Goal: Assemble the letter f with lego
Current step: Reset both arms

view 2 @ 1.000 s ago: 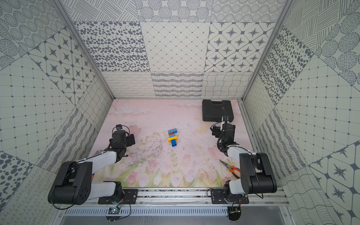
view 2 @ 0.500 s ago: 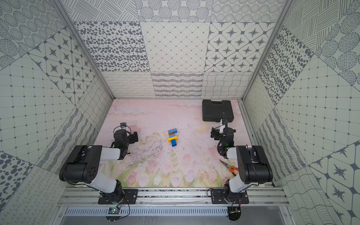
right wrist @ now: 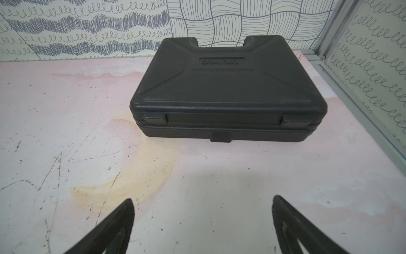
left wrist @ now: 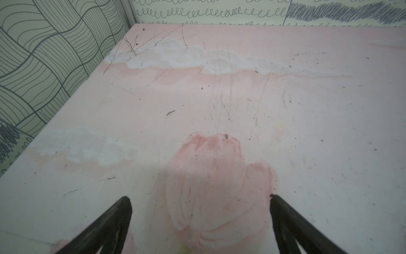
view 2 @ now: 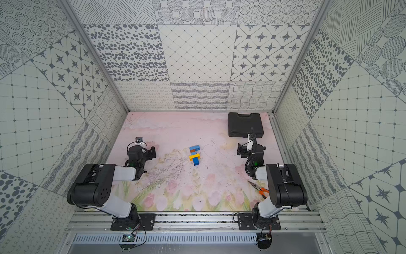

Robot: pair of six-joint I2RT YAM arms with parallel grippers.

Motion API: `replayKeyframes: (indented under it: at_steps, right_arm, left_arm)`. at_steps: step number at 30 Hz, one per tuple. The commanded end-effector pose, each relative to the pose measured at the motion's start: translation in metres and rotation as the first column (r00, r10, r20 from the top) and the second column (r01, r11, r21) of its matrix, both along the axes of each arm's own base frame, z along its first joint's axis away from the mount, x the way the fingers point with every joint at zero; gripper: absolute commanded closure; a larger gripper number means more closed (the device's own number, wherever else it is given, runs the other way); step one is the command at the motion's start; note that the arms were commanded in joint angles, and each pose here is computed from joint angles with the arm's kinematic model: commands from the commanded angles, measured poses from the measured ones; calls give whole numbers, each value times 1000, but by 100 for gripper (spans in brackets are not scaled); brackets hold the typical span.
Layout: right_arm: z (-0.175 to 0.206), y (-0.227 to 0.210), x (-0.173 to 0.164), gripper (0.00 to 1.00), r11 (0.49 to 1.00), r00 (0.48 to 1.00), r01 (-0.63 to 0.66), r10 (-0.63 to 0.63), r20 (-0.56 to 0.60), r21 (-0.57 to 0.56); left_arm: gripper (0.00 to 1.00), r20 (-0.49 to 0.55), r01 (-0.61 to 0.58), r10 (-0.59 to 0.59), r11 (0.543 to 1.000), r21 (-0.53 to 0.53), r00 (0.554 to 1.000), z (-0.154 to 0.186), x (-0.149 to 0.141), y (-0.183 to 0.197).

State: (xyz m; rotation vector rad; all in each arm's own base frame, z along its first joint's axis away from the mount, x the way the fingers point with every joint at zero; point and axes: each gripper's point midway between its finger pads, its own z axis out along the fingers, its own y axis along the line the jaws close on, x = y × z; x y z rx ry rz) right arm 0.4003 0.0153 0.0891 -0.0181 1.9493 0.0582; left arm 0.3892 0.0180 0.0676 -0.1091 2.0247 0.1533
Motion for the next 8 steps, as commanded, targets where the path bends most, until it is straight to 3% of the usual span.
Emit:
replayKeyframes:
  at_steps: [1,8]
  right_arm:
    - [16,2,6,2,1000,998,-4,5,67,-13]
    - [16,2,6,2,1000,998,-2,3,69,-13]
  left_arm:
    - [1,49,13,-13,1000,6,999,11,7,-1]
    - [1,49,13,-14,1000,6,999,11,7,-1]
